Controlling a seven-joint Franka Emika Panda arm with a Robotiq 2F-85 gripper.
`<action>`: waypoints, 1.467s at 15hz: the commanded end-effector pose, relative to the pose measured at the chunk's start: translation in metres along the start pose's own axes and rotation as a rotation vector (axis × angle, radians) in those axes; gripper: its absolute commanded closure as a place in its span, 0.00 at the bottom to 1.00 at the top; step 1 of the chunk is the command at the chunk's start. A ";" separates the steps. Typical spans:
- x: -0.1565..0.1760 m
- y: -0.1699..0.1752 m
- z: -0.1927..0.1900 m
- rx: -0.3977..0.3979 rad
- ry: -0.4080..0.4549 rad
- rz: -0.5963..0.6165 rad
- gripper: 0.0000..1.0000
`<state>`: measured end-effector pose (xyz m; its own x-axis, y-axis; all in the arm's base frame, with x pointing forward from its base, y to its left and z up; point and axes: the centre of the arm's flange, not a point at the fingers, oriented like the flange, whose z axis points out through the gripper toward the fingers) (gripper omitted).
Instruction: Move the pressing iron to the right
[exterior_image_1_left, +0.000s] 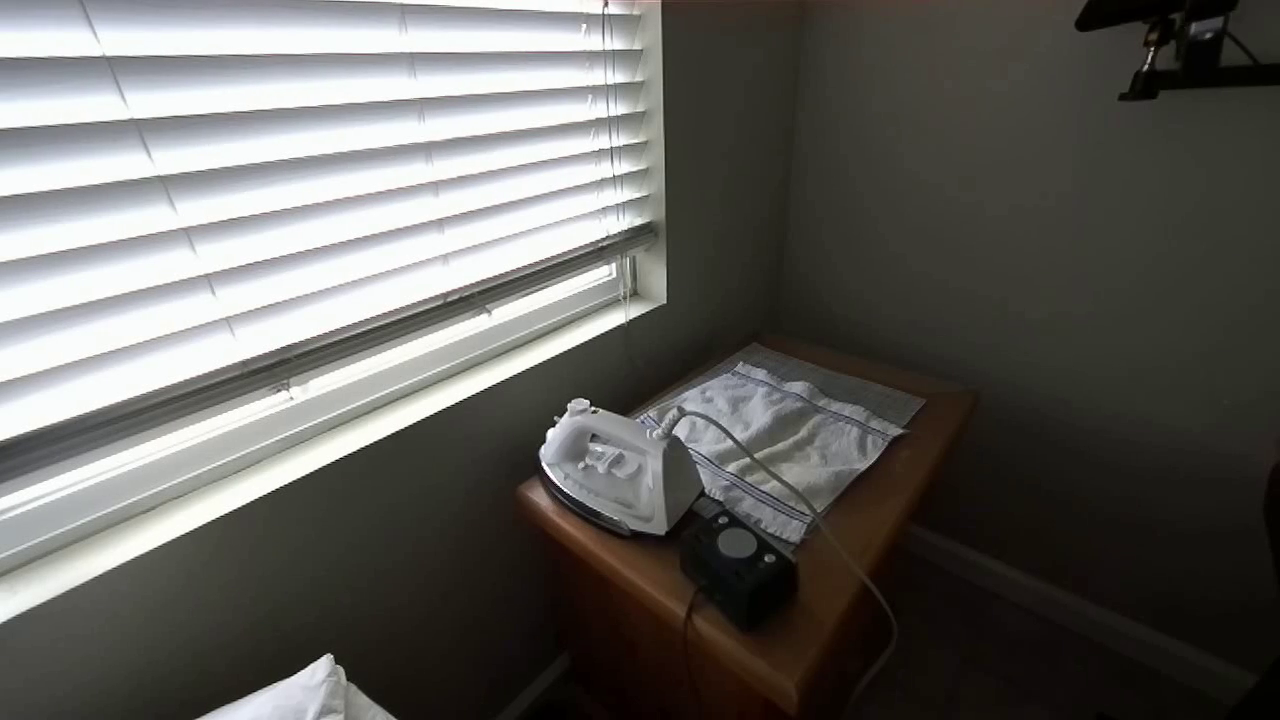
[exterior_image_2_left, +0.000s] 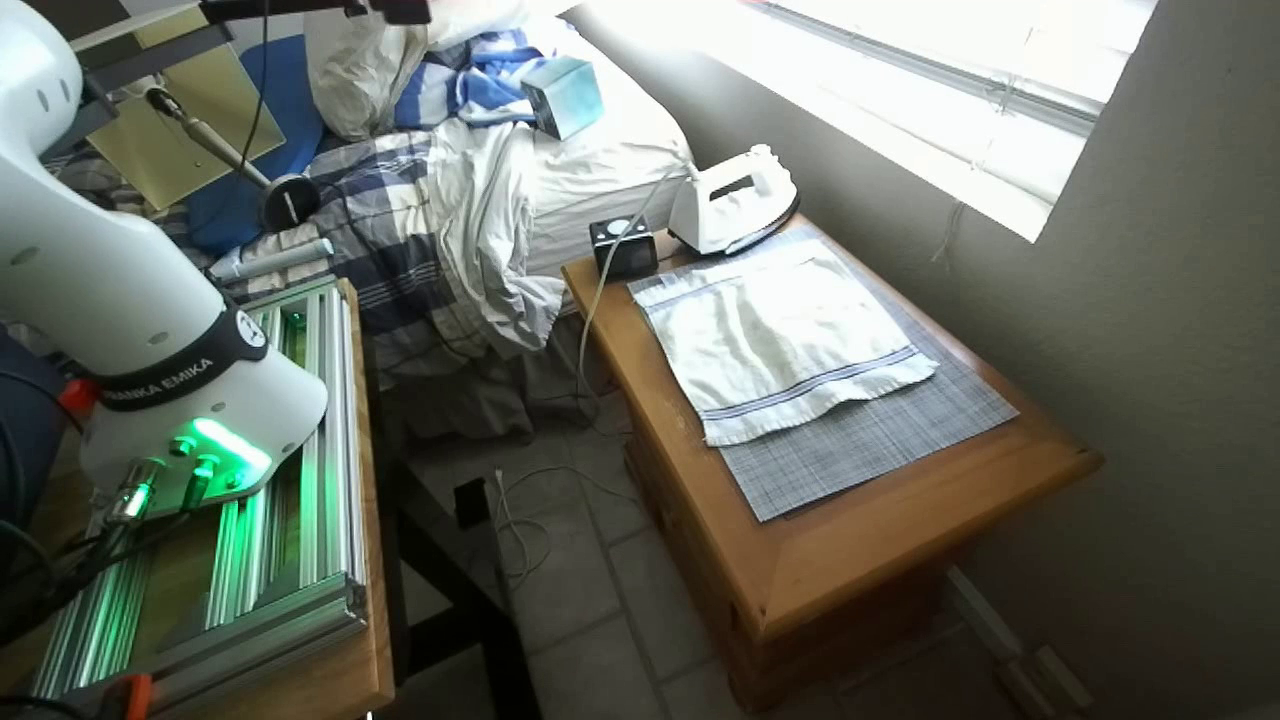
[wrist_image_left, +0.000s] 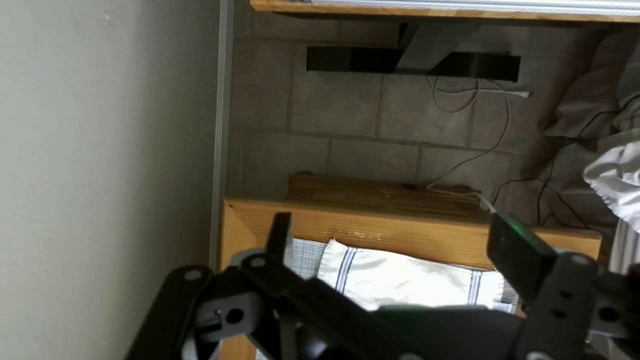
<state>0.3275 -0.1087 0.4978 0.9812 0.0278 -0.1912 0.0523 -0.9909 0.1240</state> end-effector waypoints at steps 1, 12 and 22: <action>0.072 -0.043 -0.025 0.026 -0.017 -0.123 0.00; 0.237 -0.190 0.006 0.200 -0.317 0.015 0.00; 0.267 -0.224 0.027 0.169 -0.302 -0.015 0.00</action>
<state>0.5727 0.1171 0.3931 0.8797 0.0269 -0.4747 0.0095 -0.9992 -0.0389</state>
